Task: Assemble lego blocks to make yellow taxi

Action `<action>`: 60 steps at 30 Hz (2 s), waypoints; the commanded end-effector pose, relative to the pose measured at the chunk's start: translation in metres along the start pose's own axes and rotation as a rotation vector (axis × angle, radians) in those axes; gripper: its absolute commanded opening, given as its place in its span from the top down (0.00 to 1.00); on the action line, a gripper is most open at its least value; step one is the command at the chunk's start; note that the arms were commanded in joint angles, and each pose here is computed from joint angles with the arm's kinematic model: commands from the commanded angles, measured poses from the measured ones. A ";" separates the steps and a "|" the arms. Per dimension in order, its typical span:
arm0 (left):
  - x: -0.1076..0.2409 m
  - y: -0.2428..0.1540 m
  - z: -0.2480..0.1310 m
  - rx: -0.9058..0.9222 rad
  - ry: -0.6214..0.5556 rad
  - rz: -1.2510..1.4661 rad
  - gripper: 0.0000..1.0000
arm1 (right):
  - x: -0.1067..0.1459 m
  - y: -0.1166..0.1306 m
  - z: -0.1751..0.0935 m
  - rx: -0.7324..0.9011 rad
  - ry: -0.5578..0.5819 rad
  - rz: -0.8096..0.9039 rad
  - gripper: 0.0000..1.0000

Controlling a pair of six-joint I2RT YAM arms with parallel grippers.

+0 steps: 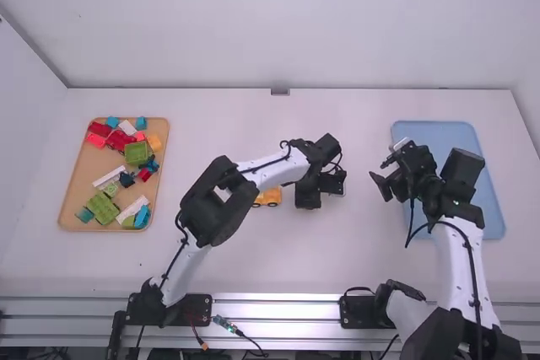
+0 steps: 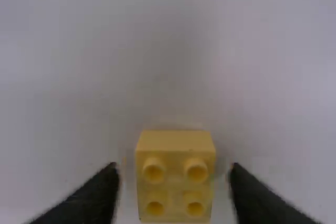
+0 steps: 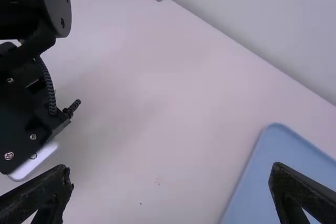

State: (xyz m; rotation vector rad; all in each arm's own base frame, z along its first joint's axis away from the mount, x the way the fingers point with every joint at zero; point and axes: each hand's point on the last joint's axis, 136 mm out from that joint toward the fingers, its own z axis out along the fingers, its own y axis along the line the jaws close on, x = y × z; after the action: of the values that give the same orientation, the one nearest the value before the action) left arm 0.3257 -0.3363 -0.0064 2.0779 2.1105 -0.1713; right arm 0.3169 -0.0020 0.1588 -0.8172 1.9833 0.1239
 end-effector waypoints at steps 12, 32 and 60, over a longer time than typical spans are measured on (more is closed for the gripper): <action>0.001 0.008 -0.060 0.042 -0.101 0.129 0.01 | -0.013 0.024 0.016 -0.059 -0.006 -0.074 0.01; 0.126 0.045 -0.159 -0.215 -0.362 -0.099 0.01 | -0.009 0.108 0.079 -0.392 0.156 -0.318 0.01; 0.179 0.041 -0.178 -0.328 -0.525 -0.209 0.01 | 0.060 0.186 0.147 -0.772 0.601 -0.661 0.01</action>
State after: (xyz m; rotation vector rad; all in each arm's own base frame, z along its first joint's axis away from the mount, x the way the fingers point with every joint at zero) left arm 0.3619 -0.1214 0.1279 1.4247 1.8944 -0.3198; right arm 0.3057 0.1774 -0.0019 -2.1481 2.0578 0.2755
